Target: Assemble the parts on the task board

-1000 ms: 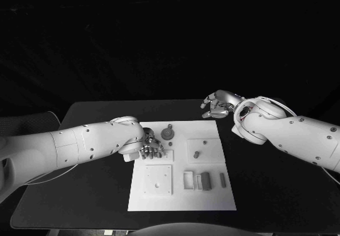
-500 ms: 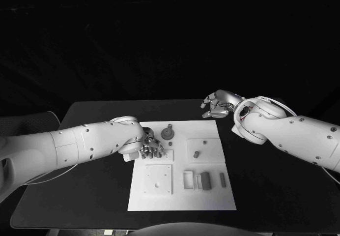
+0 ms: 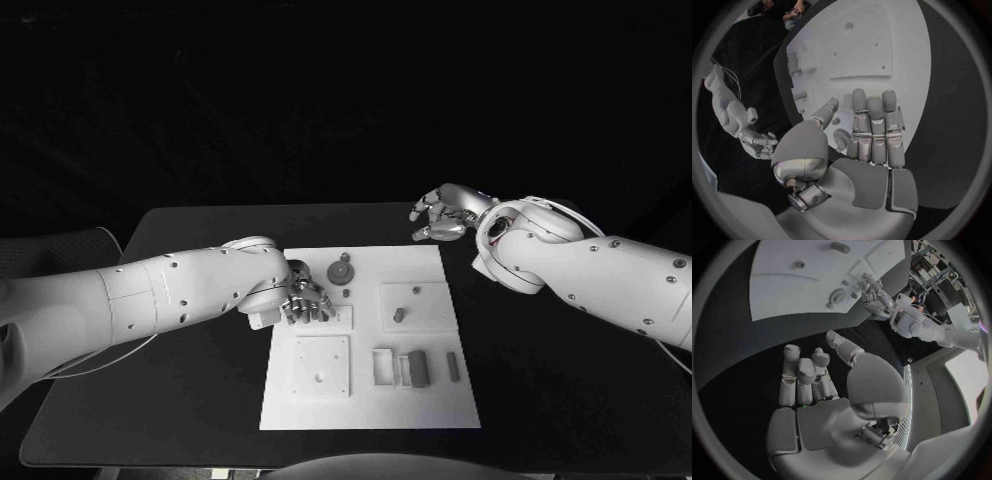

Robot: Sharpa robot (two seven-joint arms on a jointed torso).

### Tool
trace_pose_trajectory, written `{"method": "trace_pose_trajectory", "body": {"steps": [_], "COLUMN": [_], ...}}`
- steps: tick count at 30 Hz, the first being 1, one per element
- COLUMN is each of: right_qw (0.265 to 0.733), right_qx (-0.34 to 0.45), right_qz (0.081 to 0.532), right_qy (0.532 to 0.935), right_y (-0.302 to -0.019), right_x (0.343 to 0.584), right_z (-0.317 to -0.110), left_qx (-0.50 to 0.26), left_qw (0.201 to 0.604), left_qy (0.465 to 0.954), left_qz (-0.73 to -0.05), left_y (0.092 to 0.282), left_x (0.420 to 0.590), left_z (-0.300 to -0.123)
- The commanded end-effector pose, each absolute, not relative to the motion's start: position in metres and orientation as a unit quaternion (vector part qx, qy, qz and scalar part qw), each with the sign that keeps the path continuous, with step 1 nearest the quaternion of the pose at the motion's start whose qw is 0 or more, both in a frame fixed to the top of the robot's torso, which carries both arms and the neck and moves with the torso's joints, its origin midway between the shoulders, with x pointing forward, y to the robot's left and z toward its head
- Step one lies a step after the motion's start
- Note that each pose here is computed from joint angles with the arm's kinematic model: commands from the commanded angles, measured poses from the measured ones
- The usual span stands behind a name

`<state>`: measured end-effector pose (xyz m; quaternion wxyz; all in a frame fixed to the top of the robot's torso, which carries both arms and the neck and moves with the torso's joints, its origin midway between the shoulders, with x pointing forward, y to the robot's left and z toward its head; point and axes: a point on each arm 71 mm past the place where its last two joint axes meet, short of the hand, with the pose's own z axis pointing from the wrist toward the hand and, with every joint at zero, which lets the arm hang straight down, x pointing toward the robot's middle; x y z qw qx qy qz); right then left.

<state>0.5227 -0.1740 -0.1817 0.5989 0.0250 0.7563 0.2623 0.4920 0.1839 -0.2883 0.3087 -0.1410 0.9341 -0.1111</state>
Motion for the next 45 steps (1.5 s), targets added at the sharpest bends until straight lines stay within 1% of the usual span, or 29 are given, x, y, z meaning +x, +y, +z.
{"method": "trace_pose_trajectory", "body": {"steps": [1,12,45], "right_qw": [0.595,0.594,0.594], "right_qx": [0.021,0.021,0.021], "right_qz": [0.262,0.26,0.26], "right_qy": [0.759,0.761,0.761], "right_y": [-0.1733,-0.1745,-0.1738], "right_x": [0.5223,0.5223,0.5233], "right_z": [-0.1821,-0.1824,-0.183], "left_qx": [-0.151,-0.163,-0.177], "left_qw": [0.3,0.296,0.313], "left_qy": [0.934,0.932,0.924], "left_qz": [-0.126,-0.13,-0.132], "left_y": [0.1826,0.1855,0.1873], "left_x": [0.4914,0.4914,0.4944], "left_z": [-0.2884,-0.2886,-0.2872]}}
